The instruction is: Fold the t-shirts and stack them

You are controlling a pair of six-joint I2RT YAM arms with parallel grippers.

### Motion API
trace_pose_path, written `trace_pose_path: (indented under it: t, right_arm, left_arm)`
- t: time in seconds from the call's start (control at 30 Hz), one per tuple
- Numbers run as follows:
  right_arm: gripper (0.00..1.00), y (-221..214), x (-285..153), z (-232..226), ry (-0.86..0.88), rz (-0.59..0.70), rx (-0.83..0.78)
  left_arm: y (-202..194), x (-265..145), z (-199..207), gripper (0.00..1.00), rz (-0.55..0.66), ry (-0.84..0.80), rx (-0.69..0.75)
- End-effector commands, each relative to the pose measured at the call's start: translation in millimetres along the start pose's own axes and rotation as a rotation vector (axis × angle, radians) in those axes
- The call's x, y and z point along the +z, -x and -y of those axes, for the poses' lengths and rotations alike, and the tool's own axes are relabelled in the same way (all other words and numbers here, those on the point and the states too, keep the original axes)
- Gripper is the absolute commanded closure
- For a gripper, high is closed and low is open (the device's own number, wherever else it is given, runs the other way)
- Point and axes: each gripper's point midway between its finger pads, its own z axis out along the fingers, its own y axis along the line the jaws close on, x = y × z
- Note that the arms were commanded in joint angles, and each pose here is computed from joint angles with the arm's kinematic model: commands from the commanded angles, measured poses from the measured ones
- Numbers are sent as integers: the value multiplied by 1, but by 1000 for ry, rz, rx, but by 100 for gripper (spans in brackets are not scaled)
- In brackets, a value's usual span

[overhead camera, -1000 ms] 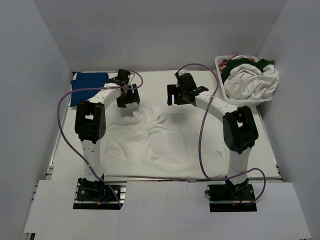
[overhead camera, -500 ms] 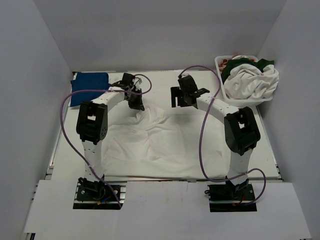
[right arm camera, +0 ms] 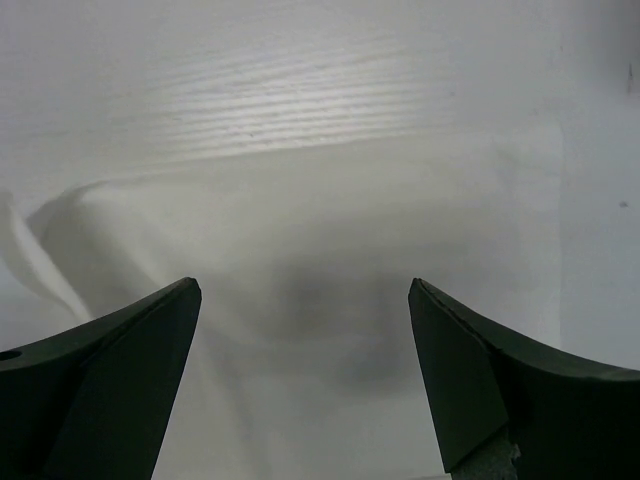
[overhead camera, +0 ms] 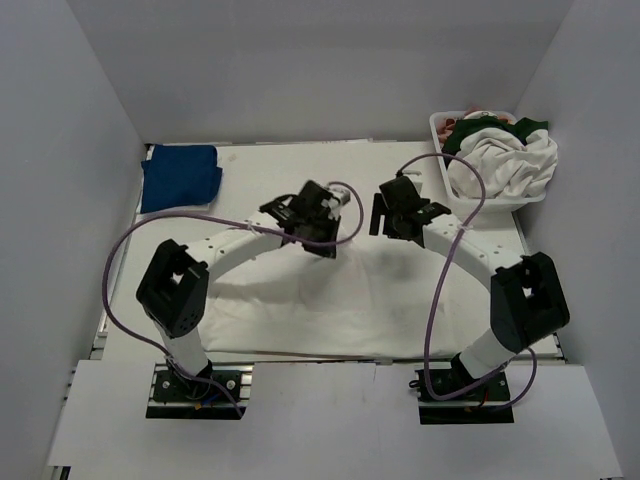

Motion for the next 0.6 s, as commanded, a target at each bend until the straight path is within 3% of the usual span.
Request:
trace_pose_path:
  t: [0.0, 0.1, 0.13, 0.33, 0.43, 0.57]
  right_arm:
    - [10, -12, -16, 27, -96, 12, 100]
    - [10, -16, -25, 33, -92, 30, 156]
    - [10, -26, -25, 35, -89, 14, 153]
    - [10, -14, -43, -2, 165, 69, 94]
    - [10, -17, -43, -4, 183, 60, 80]
    - [10, -26, -42, 5, 150, 48, 89]
  left_arm:
    - [-56, 5, 11, 80, -146, 60, 5]
    - [-88, 6, 23, 26, -220, 82, 19]
    - [-100, 6, 28, 2, -243, 91, 31]
    - [-88, -23, 34, 0, -138, 111, 30]
    - [-78, -21, 33, 0, -67, 113, 34]
    - [-75, -3, 33, 2, -87, 122, 44]
